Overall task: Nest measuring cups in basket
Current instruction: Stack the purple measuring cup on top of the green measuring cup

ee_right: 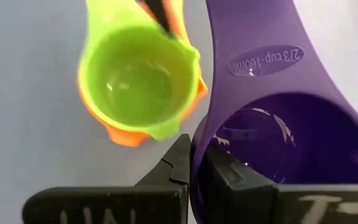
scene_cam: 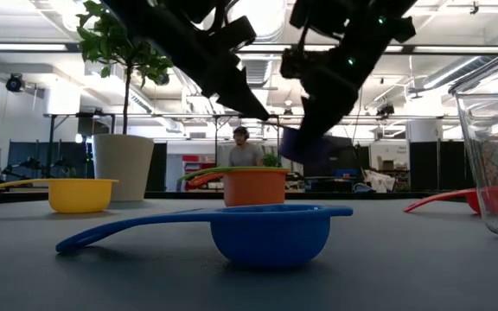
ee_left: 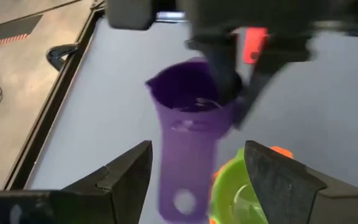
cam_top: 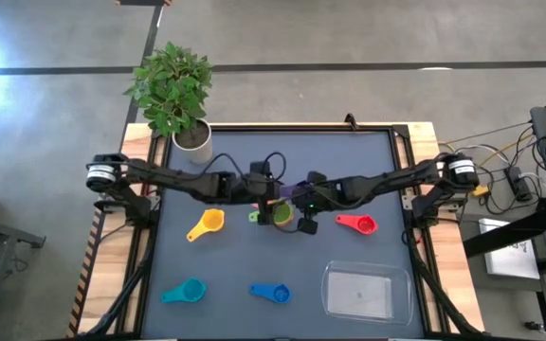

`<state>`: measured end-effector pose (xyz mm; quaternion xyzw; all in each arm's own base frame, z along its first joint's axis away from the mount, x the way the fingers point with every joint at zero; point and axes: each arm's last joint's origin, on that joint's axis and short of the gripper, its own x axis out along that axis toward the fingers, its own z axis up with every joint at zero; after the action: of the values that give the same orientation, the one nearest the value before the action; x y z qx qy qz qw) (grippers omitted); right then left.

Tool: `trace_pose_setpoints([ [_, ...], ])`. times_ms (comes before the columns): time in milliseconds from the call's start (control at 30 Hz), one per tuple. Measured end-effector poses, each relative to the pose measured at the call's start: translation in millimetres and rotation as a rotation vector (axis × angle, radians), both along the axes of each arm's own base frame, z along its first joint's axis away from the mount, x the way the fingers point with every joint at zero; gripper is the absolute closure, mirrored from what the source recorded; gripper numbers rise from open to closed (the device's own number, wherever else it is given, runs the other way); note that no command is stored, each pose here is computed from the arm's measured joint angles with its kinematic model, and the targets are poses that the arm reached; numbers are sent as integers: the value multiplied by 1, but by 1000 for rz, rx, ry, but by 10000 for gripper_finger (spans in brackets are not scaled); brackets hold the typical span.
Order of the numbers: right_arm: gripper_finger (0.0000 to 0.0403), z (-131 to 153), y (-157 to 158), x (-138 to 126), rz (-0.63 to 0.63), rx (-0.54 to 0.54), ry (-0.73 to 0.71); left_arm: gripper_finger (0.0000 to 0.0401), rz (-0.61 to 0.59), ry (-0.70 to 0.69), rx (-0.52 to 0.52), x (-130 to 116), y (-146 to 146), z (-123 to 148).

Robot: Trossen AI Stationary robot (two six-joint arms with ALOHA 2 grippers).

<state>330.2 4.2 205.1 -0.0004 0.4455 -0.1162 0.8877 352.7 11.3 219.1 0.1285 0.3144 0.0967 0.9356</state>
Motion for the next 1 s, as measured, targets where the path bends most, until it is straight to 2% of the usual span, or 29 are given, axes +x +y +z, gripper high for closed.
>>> trace_pose_setpoints([
  [500,394,17,8,5,67,29,-44,175,25,9,-8,1,8,-4],
  [667,394,16,7,5,67,25,-41,219,21,12,-11,1,8,-4],
  [833,394,16,7,5,68,26,-40,290,-4,15,-25,1,7,-5],
  [1000,394,15,8,5,71,31,-40,298,-20,20,-36,0,7,-5],
])
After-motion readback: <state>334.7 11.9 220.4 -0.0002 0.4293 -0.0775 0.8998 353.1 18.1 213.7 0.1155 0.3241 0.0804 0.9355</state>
